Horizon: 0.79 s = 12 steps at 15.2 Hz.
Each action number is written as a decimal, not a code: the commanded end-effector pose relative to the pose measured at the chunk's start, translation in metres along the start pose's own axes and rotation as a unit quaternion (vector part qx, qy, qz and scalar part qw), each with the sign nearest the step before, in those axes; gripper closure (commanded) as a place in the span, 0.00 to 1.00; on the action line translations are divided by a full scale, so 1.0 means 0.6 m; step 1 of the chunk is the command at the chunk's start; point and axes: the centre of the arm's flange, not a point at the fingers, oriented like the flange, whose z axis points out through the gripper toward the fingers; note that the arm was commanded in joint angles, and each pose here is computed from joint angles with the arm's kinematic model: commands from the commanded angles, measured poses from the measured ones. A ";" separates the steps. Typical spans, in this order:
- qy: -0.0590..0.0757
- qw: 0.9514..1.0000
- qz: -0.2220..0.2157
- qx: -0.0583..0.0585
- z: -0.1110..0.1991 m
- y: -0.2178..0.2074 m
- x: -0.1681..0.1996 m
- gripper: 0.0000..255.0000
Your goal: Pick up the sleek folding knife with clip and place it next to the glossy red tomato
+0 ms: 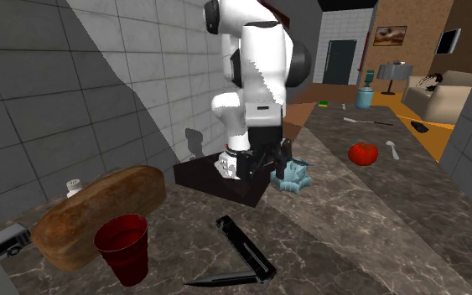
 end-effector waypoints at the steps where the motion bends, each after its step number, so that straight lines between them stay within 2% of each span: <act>1: -0.001 1.000 0.005 0.000 0.031 0.032 0.008 0.00; 8: -0.003 1.000 0.022 0.001 0.133 0.145 0.034 0.00; 12: -0.003 1.000 0.022 0.001 0.168 0.145 0.033 0.00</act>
